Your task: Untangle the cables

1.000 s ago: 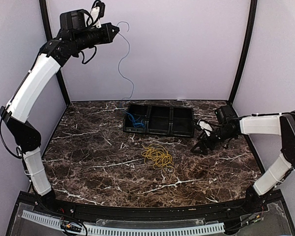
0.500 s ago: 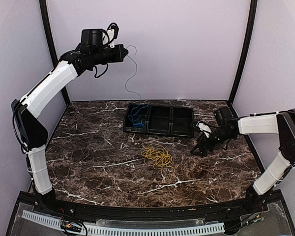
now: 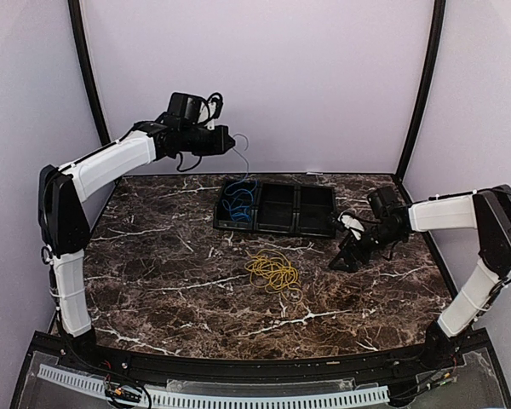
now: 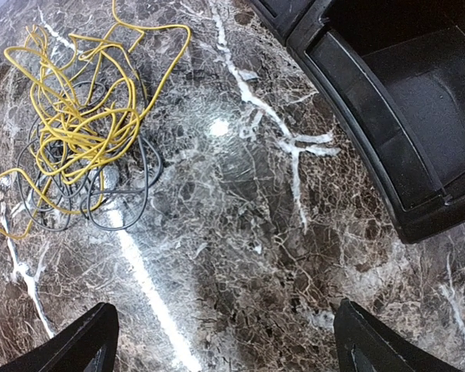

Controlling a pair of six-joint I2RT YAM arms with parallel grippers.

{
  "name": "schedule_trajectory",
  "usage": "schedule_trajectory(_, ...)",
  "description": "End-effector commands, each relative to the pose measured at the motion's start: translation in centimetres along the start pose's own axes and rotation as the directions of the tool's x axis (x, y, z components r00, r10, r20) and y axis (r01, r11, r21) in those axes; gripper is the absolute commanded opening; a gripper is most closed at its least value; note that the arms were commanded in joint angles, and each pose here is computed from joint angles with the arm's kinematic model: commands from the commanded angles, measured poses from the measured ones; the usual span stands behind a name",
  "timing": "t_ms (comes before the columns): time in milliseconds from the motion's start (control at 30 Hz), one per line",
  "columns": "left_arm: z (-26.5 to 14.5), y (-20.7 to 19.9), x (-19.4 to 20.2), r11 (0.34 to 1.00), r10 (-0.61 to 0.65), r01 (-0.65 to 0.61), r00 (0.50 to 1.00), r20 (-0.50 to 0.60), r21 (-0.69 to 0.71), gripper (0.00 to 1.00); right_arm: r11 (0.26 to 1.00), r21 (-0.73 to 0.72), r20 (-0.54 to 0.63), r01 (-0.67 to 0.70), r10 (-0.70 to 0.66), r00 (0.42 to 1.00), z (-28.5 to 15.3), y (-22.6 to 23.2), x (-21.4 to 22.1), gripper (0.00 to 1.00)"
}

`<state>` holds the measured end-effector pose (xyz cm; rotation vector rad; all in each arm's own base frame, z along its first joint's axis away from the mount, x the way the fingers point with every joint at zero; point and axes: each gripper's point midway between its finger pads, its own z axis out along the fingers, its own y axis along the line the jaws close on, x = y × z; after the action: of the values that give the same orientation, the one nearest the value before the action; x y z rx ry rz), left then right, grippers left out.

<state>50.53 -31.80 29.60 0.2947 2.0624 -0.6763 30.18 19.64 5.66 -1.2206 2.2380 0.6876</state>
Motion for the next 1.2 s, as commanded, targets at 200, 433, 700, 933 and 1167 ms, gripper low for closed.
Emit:
schedule_trajectory(200, 3.6, 3.3, 7.6, 0.997, -0.052, 0.043, 0.986, -0.158, -0.058, 0.0, 1.0, -0.031, 0.005, 0.003, -0.002, 1.0, 0.2, -0.1, -0.5, 0.99)
schedule_trajectory(433, 5.9, 4.6, 11.5, 0.996, -0.076, 0.061, 0.968, -0.238, -0.069, 0.0, 0.999, -0.042, -0.003, -0.001, 0.001, 1.0, 0.3, 0.0, -0.4, 0.99)
schedule_trajectory(700, 8.6, 6.2, 13.0, 0.992, -0.078, 0.051, 0.964, -0.252, -0.114, 0.0, 0.999, -0.052, -0.007, 0.001, -0.002, 1.0, 0.4, 0.2, -0.3, 0.99)
schedule_trajectory(933, 9.5, 6.4, 12.6, 0.992, -0.071, 0.042, 0.964, -0.255, -0.117, 0.13, 0.999, -0.051, -0.008, 0.002, -0.002, 1.0, 0.3, 0.2, -0.3, 0.99)
schedule_trajectory(1167, 5.5, 4.5, 7.4, 0.993, -0.001, -0.02, 0.983, -0.182, -0.114, 0.46, 0.998, -0.058, -0.012, 0.001, -0.002, 1.0, 0.4, 0.2, -0.2, 0.99)
